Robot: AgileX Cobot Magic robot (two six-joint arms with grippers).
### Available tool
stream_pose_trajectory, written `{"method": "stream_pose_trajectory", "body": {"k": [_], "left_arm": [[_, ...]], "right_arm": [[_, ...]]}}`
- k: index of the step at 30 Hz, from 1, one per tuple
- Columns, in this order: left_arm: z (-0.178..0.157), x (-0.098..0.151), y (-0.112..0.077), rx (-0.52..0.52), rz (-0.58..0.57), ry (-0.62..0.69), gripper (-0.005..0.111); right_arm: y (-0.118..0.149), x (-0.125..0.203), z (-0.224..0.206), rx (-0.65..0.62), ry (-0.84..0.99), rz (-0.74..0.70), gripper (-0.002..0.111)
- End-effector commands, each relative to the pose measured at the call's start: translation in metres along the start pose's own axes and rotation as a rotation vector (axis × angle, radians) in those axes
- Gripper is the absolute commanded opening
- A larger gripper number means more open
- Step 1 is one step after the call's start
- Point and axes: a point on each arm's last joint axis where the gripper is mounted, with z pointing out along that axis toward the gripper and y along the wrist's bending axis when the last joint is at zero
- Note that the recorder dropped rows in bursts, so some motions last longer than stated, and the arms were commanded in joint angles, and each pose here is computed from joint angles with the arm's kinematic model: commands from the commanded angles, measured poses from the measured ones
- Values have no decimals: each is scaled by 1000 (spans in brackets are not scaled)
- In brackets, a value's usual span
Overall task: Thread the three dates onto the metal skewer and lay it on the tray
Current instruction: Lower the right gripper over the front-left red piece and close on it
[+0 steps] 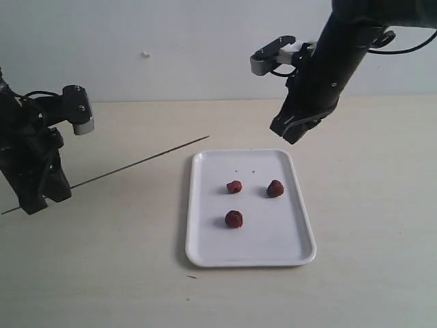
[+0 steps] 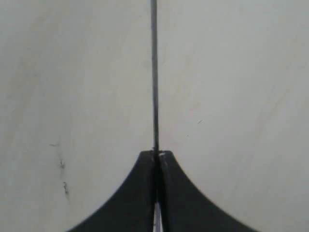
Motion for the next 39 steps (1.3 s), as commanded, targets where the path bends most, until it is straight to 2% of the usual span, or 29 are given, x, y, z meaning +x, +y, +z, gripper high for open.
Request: {"method": "stream_pose_trajectory", "body": {"k": [1,10,16,20,25,29,34,39], "left_arm": [[-3,9,9,-4,-104,-5,0],[-9,41,30,-30,-318,-6,0],[-12,52,32,21,-397,-18,0],[-12,52,33,23,-399,-24,0],[-12,51,32,27,-390,-31,0],[-12,48,32,41,-358,-61,0],[-12,44,30,60,-322,-109,0],[-12,44,30,60,-320,-109,0]], "right_arm": [[8,-16,12,19,64,190,12],[63,-40,47,-3,82,207,12],[63,-46,47,-4,68,327,12],[70,-49,47,-74,56,362,12],[69,-49,48,-67,53,359,12],[68,-49,48,-63,52,357,23],[67,-49,50,-47,51,377,45],[65,-47,65,-37,85,404,48]]}}
